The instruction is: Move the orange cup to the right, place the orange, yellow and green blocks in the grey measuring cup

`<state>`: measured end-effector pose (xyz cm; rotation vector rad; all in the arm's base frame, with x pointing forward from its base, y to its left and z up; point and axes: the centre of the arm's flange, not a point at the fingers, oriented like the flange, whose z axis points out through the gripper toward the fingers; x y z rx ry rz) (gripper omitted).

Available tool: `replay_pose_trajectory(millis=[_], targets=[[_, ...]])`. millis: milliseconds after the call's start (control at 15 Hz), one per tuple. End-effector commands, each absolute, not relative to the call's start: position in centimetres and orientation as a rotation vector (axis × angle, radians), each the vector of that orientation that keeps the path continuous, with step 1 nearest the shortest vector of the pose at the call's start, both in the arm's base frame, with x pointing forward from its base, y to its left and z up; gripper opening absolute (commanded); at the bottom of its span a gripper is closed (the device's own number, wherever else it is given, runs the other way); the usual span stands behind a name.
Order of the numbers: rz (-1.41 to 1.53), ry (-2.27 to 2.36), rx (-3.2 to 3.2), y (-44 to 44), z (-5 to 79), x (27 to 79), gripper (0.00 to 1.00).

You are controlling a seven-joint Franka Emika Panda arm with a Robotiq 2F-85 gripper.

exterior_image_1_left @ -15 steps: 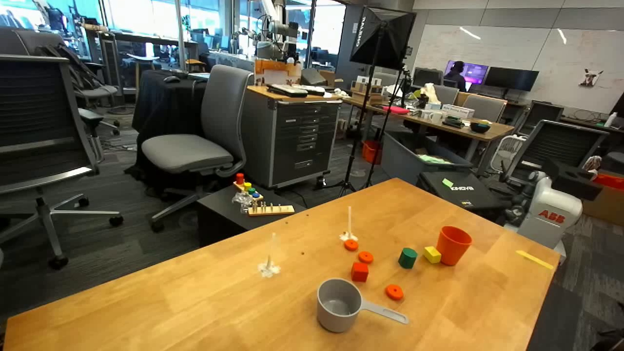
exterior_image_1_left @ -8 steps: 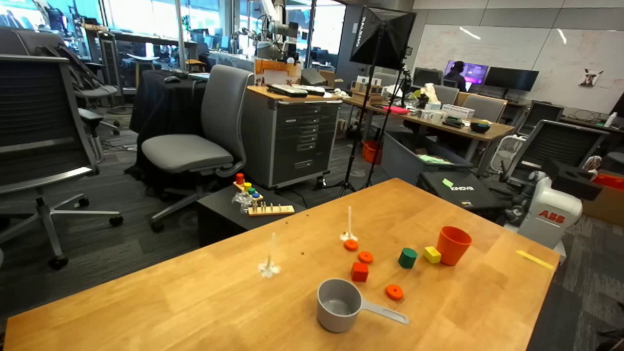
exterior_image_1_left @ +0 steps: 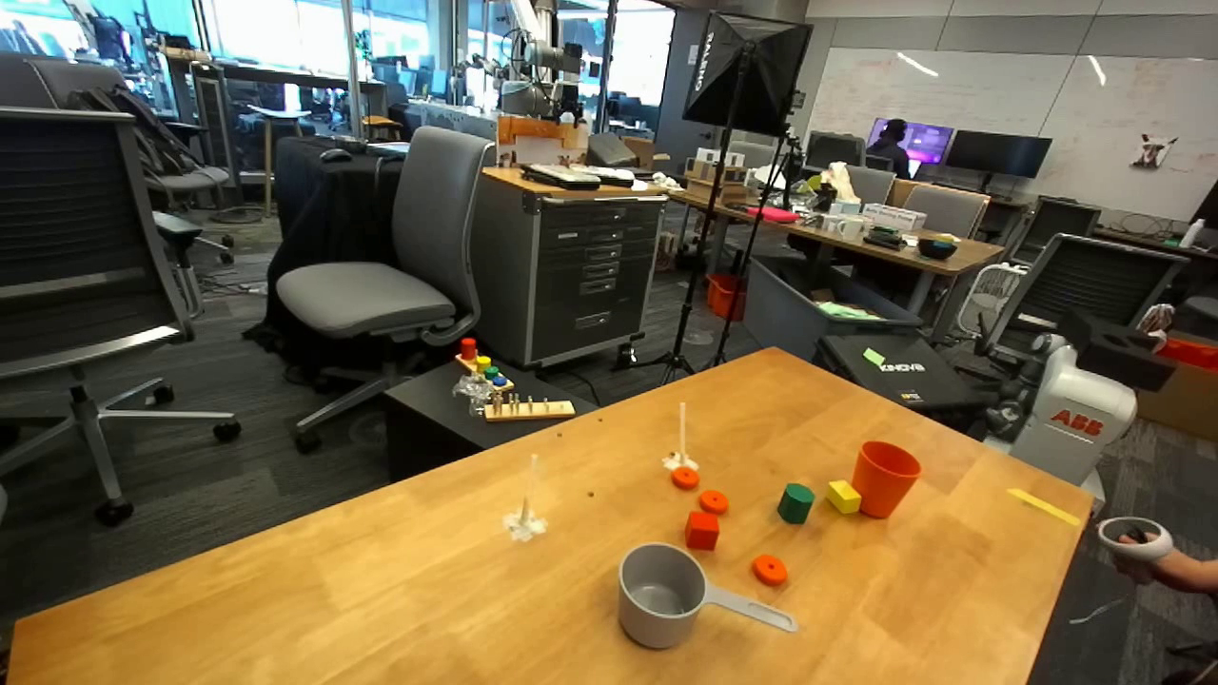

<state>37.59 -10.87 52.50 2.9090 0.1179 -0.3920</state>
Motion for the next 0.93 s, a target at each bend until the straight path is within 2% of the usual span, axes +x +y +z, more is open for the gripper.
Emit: replay_pose_trajectory(millis=[0, 133, 200, 600, 867], targets=[[-0.461, -0.128, 2.845, -15.4, 48.9, 44.9, 1.0], [-0.567, -0.113, 2.857, -15.5, 48.2, 45.5, 1.0], [-0.502, -0.073, 2.866, -14.7, 47.2, 42.5, 1.0], [-0.583, -0.101, 2.862, -15.5, 45.6, 45.5, 1.0], [-0.576, -0.296, 2.947, -14.4, 39.4, 50.1, 1.0]])
